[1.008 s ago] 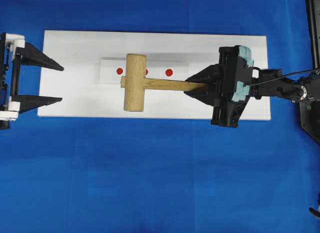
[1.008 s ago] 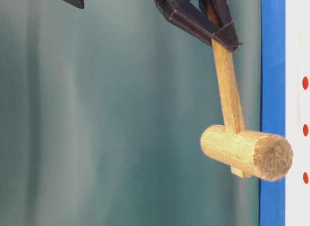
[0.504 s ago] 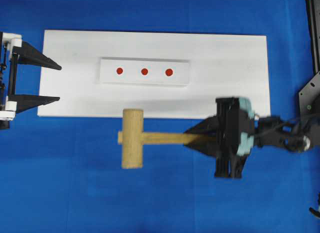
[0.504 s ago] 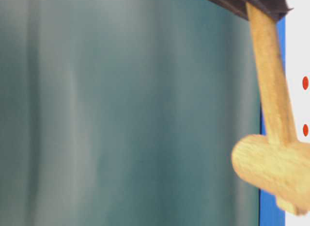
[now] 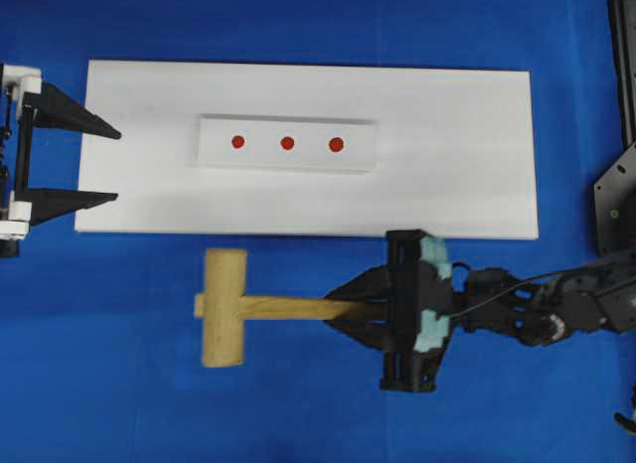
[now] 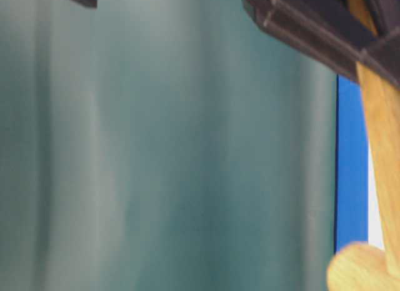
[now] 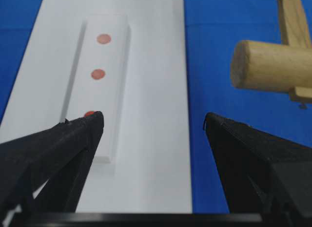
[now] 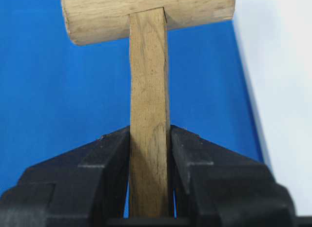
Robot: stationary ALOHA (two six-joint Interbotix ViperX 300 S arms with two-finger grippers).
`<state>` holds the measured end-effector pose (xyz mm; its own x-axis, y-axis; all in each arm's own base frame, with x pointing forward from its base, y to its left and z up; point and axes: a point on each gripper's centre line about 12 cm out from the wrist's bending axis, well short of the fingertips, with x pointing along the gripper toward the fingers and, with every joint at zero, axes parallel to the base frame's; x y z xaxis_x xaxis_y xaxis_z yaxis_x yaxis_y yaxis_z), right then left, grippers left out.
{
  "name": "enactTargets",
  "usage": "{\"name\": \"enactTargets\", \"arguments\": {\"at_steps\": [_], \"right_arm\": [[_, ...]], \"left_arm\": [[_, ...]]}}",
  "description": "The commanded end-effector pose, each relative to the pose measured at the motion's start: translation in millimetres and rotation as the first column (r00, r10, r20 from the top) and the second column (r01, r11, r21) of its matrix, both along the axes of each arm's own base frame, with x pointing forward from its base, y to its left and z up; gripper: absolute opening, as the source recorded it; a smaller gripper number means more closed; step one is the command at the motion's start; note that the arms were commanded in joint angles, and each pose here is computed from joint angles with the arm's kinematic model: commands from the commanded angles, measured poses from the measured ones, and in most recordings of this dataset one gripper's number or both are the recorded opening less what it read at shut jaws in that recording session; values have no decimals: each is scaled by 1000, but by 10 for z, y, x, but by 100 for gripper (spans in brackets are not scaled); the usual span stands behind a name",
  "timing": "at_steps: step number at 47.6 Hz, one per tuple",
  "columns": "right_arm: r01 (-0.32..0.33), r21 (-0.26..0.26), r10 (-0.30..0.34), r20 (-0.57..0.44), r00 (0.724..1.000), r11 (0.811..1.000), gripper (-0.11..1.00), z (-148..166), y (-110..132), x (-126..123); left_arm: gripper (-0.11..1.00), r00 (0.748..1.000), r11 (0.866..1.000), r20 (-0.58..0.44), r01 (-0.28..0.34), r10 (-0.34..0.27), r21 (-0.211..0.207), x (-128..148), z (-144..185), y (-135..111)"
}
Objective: Hit the mark with a hammer.
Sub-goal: 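Carry the mallet back to the blue cloth and lower it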
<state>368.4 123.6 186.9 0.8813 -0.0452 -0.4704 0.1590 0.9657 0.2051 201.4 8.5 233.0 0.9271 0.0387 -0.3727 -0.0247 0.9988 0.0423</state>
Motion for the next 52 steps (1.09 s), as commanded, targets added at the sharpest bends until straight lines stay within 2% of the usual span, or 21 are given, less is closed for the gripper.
{"name": "enactTargets", "arguments": {"at_steps": [1,9,20,34,41,52], "right_arm": [[18,11,-19,49,999,1000,10,153,6,152],[19,11,-20,44,999,1000,10,97,68,316],[43,13,-43,22,999,999,10,-25,53,382],[44,-10,-45,-62,997,999,10,-438,105,460],[57,-8,-57,-105,993,998,10,-644,107,458],[47,-15,-48,-135,990,999,10,-748,92,406]], "left_arm": [[82,1000,1000,12,-3,3,-4,20,36,4],[82,1000,1000,12,-4,4,-5,18,37,4],[82,1000,1000,9,-4,4,-5,15,29,3],[82,1000,1000,2,-3,3,-4,5,-1,3],[82,1000,1000,2,-4,4,-6,5,-1,3],[82,1000,1000,2,-3,3,-4,5,-1,3]]}}
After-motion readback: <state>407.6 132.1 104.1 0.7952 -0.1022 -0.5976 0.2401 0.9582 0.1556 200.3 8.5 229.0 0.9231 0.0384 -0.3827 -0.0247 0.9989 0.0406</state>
